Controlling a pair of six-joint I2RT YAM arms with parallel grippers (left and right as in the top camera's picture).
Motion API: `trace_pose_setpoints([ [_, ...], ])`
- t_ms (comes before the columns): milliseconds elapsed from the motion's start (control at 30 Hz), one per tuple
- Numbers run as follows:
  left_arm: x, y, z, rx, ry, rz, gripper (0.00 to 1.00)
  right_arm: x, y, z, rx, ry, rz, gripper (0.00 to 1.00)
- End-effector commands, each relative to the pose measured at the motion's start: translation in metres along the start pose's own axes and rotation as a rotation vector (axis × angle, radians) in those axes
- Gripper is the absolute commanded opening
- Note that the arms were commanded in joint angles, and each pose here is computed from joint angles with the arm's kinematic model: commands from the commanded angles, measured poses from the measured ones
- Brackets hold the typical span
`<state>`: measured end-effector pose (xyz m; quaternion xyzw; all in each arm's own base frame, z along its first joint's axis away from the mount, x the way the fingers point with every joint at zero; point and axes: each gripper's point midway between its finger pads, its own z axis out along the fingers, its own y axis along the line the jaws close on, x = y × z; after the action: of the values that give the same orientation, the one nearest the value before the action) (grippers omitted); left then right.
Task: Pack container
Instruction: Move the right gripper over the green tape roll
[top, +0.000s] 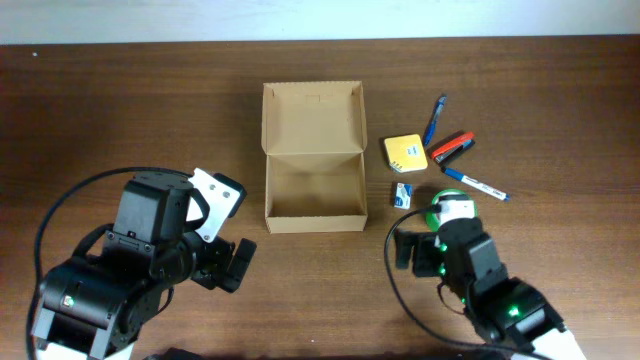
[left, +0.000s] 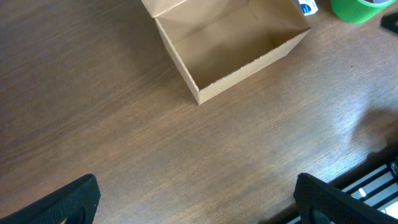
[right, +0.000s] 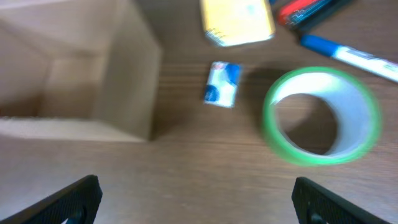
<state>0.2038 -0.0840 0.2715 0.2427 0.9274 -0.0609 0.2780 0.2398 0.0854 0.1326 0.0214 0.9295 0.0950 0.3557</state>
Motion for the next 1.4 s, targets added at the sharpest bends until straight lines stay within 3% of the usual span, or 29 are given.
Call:
trace_pose_setpoints([
  [0, -0.005, -0.002, -0.004, 0.011, -0.022, 0.019, 0.99, -0.024, -0.017, -0.008, 0.051, -0.034, 0.007, 0.99],
  [467, -0.005, -0.002, -0.004, 0.011, -0.022, 0.019, 1.0, -0.014, -0.086, 0.026, -0.006, 0.169, 0.257, 0.99],
  [667, -0.005, -0.002, -0.004, 0.011, -0.022, 0.019, 1.0, -0.014, -0.097, 0.048, 0.005, 0.258, 0.248, 0.99],
  [1133, -0.005, -0.002, -0.004, 0.011, -0.022, 0.019, 1.0, -0.023, -0.109, 0.074, 0.02, 0.243, 0.22, 0.99],
  [1367, -0.005, -0.002, -0.004, 0.011, -0.022, 0.019, 1.0, -0.022, -0.132, 0.073, 0.157, 0.237, 0.227, 0.99],
])
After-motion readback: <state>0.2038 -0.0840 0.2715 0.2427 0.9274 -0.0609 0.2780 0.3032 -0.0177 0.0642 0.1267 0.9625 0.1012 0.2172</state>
